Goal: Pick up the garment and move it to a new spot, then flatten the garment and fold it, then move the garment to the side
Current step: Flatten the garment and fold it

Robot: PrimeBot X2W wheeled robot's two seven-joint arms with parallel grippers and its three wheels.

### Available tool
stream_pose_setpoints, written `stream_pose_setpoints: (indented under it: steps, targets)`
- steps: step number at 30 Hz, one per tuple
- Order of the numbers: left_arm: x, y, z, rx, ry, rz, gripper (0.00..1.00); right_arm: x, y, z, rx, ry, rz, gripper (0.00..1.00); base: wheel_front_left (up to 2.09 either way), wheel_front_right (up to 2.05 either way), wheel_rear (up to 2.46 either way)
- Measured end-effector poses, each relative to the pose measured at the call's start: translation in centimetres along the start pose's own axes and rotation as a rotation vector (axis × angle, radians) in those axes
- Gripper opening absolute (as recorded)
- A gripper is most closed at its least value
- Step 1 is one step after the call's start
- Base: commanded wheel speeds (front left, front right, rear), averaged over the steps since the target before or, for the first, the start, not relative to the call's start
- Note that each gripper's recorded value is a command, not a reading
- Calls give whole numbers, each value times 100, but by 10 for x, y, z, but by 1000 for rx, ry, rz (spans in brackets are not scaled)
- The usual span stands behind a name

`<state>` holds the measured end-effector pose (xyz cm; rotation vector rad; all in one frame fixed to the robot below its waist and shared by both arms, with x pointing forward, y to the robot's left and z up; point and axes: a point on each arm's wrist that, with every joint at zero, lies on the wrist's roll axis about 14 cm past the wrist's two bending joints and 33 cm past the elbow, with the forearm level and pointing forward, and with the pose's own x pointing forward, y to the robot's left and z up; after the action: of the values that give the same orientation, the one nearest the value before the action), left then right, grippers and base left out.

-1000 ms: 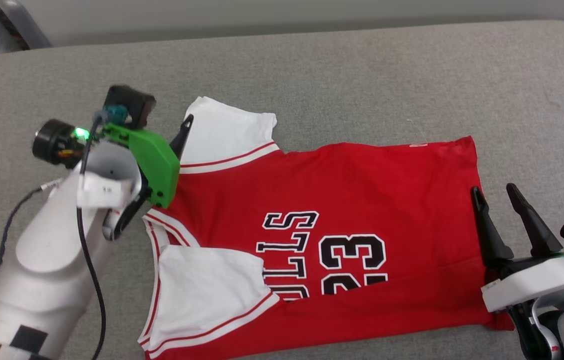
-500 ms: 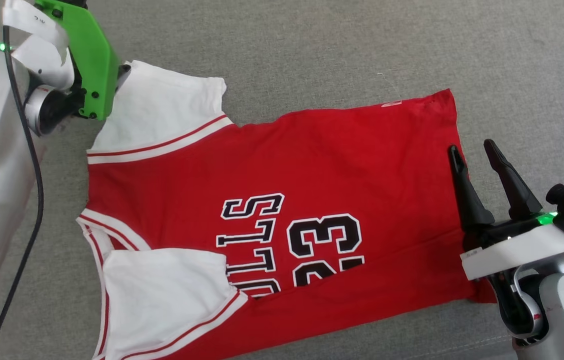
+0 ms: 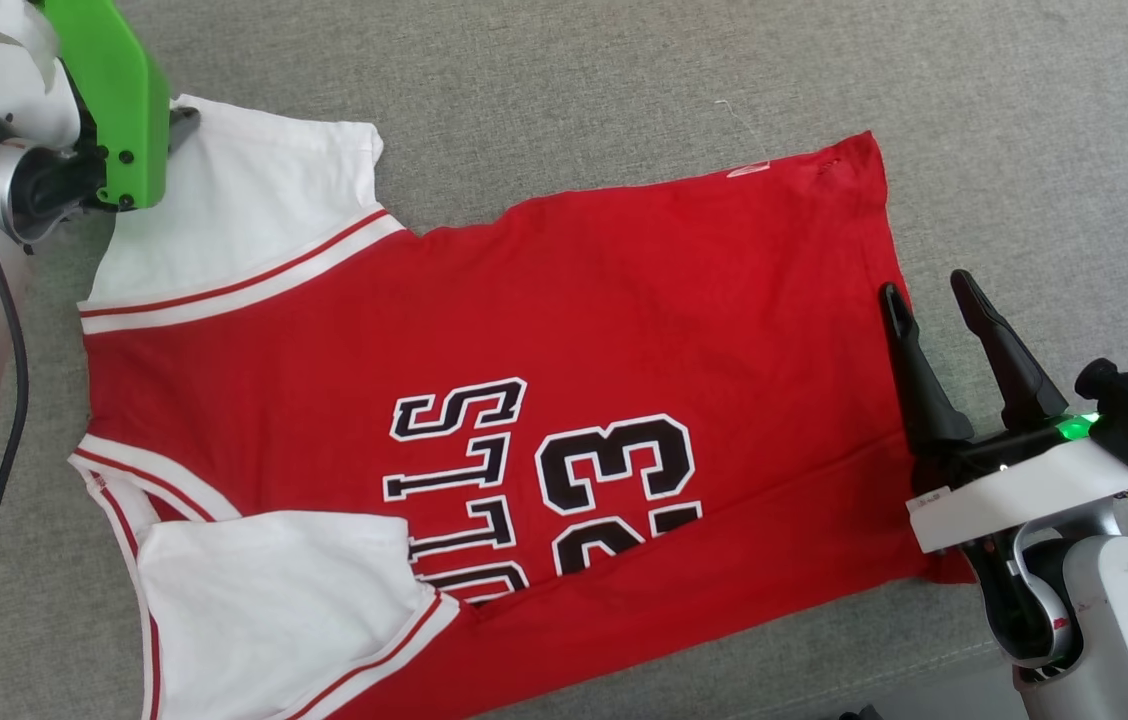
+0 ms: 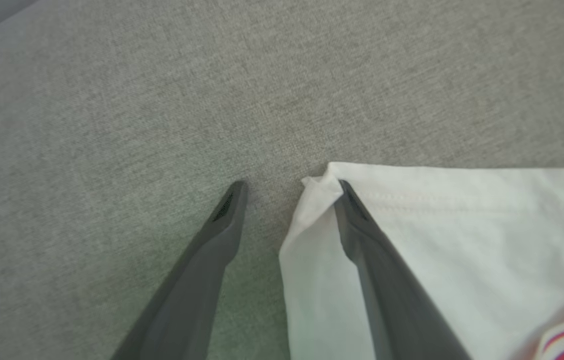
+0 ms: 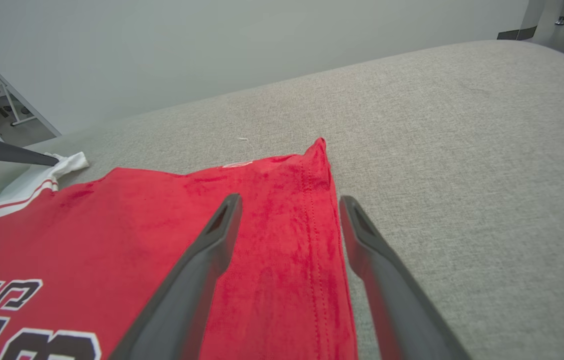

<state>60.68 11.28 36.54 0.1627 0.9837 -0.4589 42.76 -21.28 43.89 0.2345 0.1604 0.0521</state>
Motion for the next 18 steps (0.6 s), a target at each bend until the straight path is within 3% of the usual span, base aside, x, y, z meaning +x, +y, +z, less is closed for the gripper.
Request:
stream_pose_setpoints:
  steps: [4,13,18]
  targets:
    - [-2,-7,-2,-46,20,-34,0,1,1,-1,1,3,4,100,0,0,0]
    - [-26,-17,11,-101,-112,-62,0,-4,3,15,-34,-2,26,100,0,0,0]
    - [-52,-21,22,-112,-205,-68,0,-15,-7,7,-84,145,30,100,0,0,0]
